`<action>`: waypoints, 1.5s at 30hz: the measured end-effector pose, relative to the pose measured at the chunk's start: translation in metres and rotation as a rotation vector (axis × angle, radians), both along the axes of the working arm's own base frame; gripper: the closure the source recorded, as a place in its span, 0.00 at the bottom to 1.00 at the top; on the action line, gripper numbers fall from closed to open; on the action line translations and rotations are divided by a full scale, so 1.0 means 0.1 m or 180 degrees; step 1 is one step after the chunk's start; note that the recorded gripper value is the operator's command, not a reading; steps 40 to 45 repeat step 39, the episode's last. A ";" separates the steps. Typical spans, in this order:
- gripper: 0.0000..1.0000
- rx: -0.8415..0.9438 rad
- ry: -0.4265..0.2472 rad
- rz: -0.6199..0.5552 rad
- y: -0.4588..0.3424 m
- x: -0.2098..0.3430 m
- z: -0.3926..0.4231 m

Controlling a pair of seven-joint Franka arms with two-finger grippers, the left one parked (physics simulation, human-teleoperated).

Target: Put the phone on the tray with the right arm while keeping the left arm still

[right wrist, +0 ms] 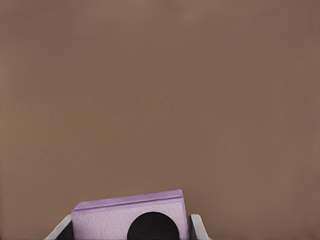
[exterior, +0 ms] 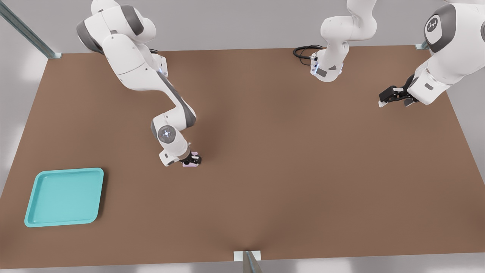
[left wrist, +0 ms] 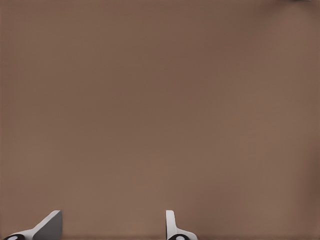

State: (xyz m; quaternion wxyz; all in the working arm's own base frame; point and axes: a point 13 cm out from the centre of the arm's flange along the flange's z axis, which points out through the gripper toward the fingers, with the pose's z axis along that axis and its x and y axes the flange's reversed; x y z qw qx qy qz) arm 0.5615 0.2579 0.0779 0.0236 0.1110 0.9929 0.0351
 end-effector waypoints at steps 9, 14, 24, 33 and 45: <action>0.23 -0.0097 0.0041 -0.0759 -2.32 0.57 0.57; 0.23 -0.0087 0.0050 -0.1015 -4.01 0.69 0.41; 0.00 -0.0088 -0.0235 -0.0224 -5.33 1.25 0.06; 0.00 -0.0639 -0.0841 0.1447 -2.31 0.97 4.47; 0.00 -0.0537 -0.0314 0.1280 -2.36 0.83 4.35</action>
